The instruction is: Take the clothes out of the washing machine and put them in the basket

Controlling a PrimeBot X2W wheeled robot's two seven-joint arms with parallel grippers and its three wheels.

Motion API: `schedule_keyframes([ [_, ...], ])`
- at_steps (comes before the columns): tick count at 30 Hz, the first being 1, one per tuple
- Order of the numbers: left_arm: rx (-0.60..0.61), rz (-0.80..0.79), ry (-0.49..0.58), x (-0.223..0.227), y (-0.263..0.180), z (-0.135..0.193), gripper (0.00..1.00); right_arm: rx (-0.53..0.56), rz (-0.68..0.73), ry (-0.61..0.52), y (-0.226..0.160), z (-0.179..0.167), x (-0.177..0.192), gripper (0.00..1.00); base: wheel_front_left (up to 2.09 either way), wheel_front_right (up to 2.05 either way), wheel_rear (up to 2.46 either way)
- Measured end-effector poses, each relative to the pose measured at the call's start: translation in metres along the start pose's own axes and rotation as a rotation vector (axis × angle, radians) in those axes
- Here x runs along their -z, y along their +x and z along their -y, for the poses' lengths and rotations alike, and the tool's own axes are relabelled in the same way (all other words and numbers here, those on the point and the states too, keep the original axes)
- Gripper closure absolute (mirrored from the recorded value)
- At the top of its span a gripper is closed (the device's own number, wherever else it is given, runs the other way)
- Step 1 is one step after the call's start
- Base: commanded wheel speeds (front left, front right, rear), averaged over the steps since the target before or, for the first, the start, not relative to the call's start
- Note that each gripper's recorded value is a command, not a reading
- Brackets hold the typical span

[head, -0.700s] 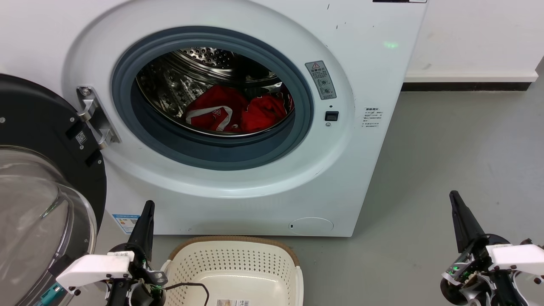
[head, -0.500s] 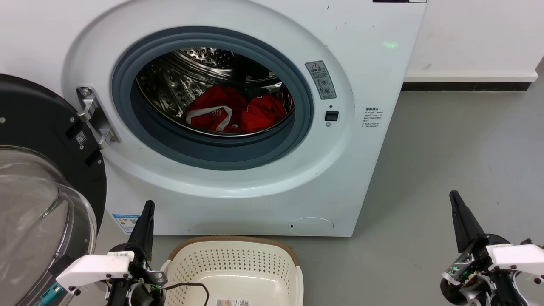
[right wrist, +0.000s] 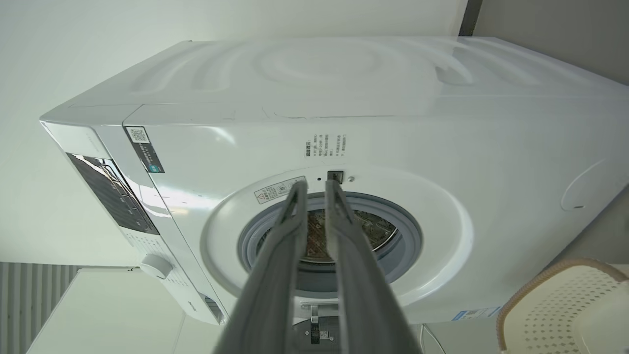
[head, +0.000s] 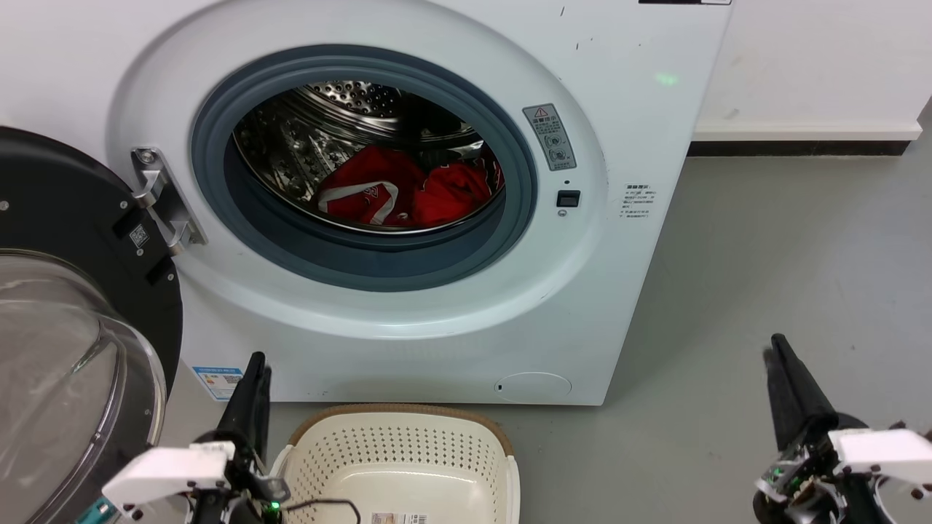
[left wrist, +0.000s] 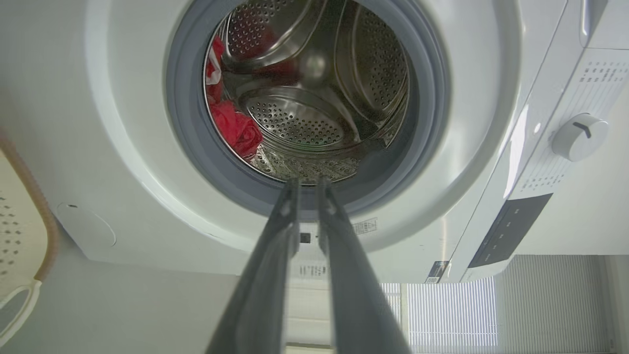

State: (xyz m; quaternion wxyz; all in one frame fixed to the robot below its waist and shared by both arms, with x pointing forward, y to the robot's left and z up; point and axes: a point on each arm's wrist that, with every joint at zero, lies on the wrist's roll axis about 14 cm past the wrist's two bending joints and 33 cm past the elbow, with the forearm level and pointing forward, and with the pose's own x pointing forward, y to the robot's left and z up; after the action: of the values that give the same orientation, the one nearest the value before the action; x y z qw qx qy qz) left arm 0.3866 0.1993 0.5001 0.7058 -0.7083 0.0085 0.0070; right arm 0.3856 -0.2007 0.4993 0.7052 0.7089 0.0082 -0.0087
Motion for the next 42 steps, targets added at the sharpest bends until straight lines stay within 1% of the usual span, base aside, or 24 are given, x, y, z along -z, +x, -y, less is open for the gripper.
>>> schedule_keyframes([
  [4, -0.065, 0.003, -0.005, 0.001, -0.011, -0.022, 0.0, 0.063, 0.006, 0.004, -0.01, 0.022, -0.001, 0.0, 0.0, 0.0, 0.0],
  [7, -0.064, 0.015, 0.005, -0.001, -0.011, -0.022, 0.0, 0.071, 0.018, -0.006, -0.012, 0.024, -0.002, 0.0, 0.0, 0.0, 0.0],
  [11, -0.053, 0.033, 0.049, -0.005, -0.01, -0.017, 0.0, 0.073, 0.03, -0.05, -0.011, 0.024, -0.004, 0.0, 0.0, 0.0, 0.0],
  [22, -0.039, 0.052, 0.271, -0.006, -0.006, -0.002, 0.0, 0.032, 0.044, -0.3, -0.01, 0.008, -0.006, 0.0, 0.0, 0.0, 0.0],
  [35, -0.065, 0.056, 0.53, 0.0, -0.008, -0.001, 0.0, -0.013, 0.036, -0.604, -0.012, -0.006, 0.002, 0.0, 0.0, 0.0, 0.0],
  [42, -0.077, 0.062, 0.651, 0.002, -0.011, -0.003, 0.0, -0.04, 0.037, -0.747, -0.013, -0.013, 0.006, 0.0, 0.0, 0.0, 0.0],
])
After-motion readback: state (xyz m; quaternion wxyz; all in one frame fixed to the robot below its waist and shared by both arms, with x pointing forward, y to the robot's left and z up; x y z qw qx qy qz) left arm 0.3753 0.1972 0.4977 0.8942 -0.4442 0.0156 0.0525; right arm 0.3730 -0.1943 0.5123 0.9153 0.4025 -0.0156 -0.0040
